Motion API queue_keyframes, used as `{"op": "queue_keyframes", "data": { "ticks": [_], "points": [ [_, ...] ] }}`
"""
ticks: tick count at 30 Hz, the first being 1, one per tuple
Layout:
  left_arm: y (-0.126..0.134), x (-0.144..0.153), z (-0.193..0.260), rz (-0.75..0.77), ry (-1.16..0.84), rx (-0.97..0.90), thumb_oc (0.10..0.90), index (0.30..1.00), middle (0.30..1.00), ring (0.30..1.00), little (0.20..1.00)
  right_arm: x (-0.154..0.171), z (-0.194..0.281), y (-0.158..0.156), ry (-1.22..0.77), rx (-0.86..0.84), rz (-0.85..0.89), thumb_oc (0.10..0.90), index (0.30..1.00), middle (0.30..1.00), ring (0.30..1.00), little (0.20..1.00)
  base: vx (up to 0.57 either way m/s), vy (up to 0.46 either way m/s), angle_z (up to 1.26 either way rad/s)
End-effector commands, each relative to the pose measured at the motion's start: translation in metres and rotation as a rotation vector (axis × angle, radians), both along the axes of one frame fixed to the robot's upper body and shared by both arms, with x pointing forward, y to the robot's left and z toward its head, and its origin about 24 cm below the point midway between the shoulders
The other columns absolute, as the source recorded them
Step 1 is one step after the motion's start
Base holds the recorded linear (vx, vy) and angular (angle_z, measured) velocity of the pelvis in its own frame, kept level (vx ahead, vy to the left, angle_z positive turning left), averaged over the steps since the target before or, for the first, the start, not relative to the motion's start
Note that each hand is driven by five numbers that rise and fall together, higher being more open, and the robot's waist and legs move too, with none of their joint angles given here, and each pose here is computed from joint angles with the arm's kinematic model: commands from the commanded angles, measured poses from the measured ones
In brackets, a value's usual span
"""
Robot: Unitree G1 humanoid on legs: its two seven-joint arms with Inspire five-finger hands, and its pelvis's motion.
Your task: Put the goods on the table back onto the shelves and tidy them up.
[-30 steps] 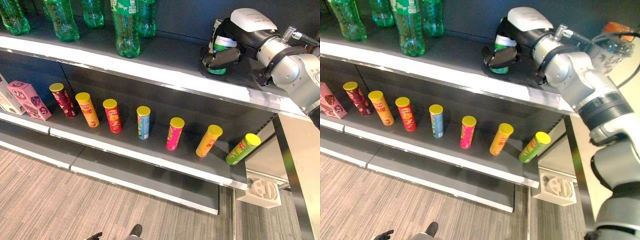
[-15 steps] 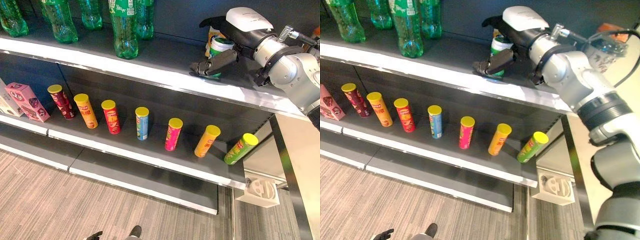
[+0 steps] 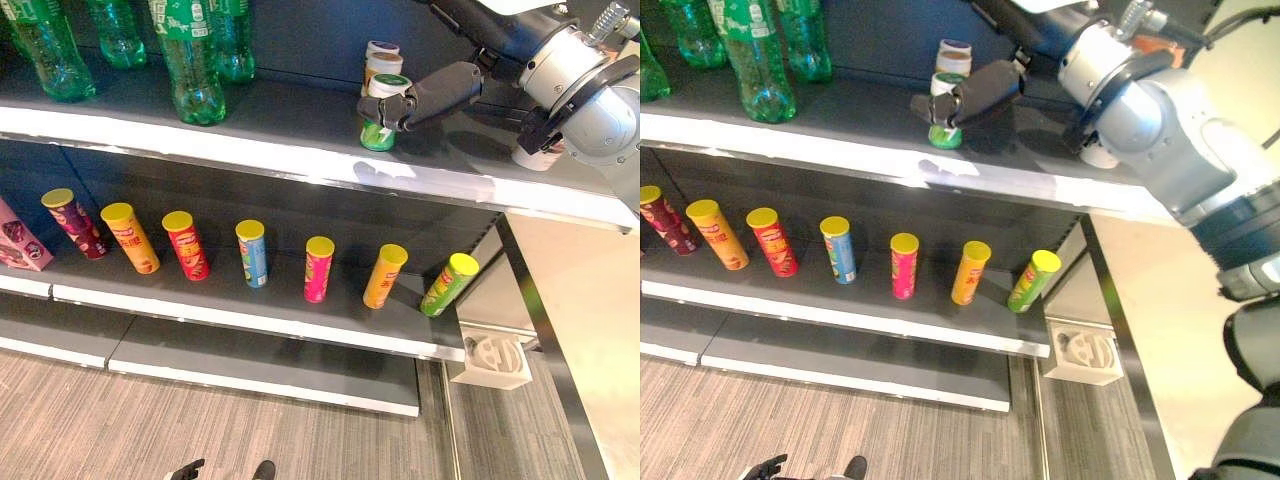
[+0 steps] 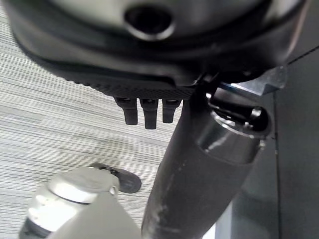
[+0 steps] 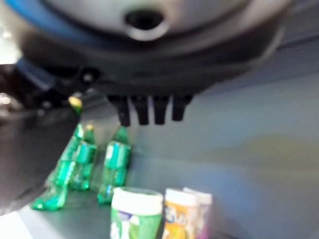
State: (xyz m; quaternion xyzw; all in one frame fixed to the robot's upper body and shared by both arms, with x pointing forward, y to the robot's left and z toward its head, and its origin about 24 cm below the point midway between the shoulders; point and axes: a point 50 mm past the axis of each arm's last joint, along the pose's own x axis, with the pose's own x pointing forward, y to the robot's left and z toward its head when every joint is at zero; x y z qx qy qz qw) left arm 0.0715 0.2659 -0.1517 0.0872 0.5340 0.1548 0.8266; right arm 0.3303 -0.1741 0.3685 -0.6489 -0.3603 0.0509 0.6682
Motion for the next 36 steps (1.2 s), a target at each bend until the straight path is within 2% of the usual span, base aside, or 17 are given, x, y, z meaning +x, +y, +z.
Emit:
{"op": "queue_keyframes", "data": {
  "ticks": [1, 2, 3, 16, 17, 18, 20, 21, 23, 33, 35, 36],
  "points": [
    [0.029, 0.006, 0.011, -0.017, -0.006, 0.105, 0.8, 0.9, 0.9, 0.9, 0.9, -0.019, 0.058, -0.006, -0.196, 0.142, 0.015, 0.8, 0.9, 0.9, 0.9, 0.9, 0.0, 0.0, 0.0],
    [0.029, 0.006, 0.011, -0.016, -0.007, 0.105, 0.8, 0.9, 0.9, 0.9, 0.9, -0.025, 0.061, -0.005, -0.213, 0.14, 0.036, 0.8, 0.9, 0.9, 0.9, 0.9, -0.03, 0.035, 0.0],
    [0.028, 0.007, 0.011, -0.01, -0.01, 0.106, 0.8, 0.9, 0.9, 0.9, 0.9, -0.05, 0.063, -0.003, -0.246, 0.133, 0.128, 0.8, 0.9, 0.9, 0.9, 0.9, -0.03, 0.04, -0.01],
    [0.03, 0.007, 0.012, -0.012, -0.009, 0.112, 0.8, 0.9, 0.9, 0.9, 0.9, -0.05, 0.062, -0.005, -0.246, 0.138, 0.125, 0.8, 0.9, 0.9, 0.9, 0.9, 0.0, 0.007, -0.07],
    [0.018, 0.007, 0.007, -0.037, -0.005, 0.089, 0.8, 0.9, 0.9, 0.9, 0.9, -0.087, 0.062, -0.01, -0.324, 0.11, 0.212, 0.8, 0.9, 0.9, 0.9, 0.9, -0.05, 0.107, 0.08],
    [0.005, 0.026, 0.009, -0.092, -0.067, 0.064, 0.8, 0.9, 0.9, 0.9, 0.9, -0.123, 0.059, -0.029, -0.454, 0.09, 0.201, 0.8, 0.9, 0.9, 0.9, 0.9, -0.1, 0.139, 0.13],
    [0.002, 0.034, 0.012, -0.148, -0.105, 0.056, 0.8, 0.9, 0.9, 0.9, 0.9, -0.12, 0.033, -0.058, -0.381, 0.27, 0.198, 0.8, 0.9, 0.9, 0.9, 0.9, -0.06, 0.078, -0.38],
    [0.006, 0.036, 0.014, -0.163, -0.104, 0.071, 0.8, 0.9, 0.9, 0.9, 0.9, -0.125, 0.029, -0.064, -0.383, 0.282, 0.181, 0.8, 0.9, 0.9, 0.9, 0.9, 0.0, 0.022, -1.28],
    [0.004, 0.035, 0.014, -0.197, -0.099, 0.064, 0.8, 0.9, 0.9, 0.9, 0.9, -0.124, 0.009, -0.08, -0.315, 0.413, 0.188, 0.8, 0.9, 0.9, 0.9, 0.9, -0.01, 0.011, -1.64],
    [-0.001, 0.037, 0.014, -0.221, -0.113, 0.045, 0.8, 0.9, 0.9, 0.9, 0.9, -0.127, -0.036, -0.114, -0.212, 0.709, 0.189, 0.8, 0.9, 0.9, 0.9, 0.9, 0.0, 0.006, -0.23],
    [0.0, 0.039, 0.015, -0.215, -0.124, 0.045, 0.8, 0.9, 0.9, 0.9, 0.9, -0.125, -0.048, -0.117, -0.155, 0.774, 0.206, 0.8, 0.9, 0.9, 0.9, 0.9, 0.0, 0.0, 0.0],
    [0.001, 0.039, 0.016, -0.207, -0.13, 0.043, 0.8, 0.9, 0.9, 0.9, 0.9, -0.122, -0.067, -0.12, -0.056, 0.861, 0.238, 0.8, 0.9, 0.9, 0.9, 0.9, -0.02, -0.013, 0.04]
  ]
}}
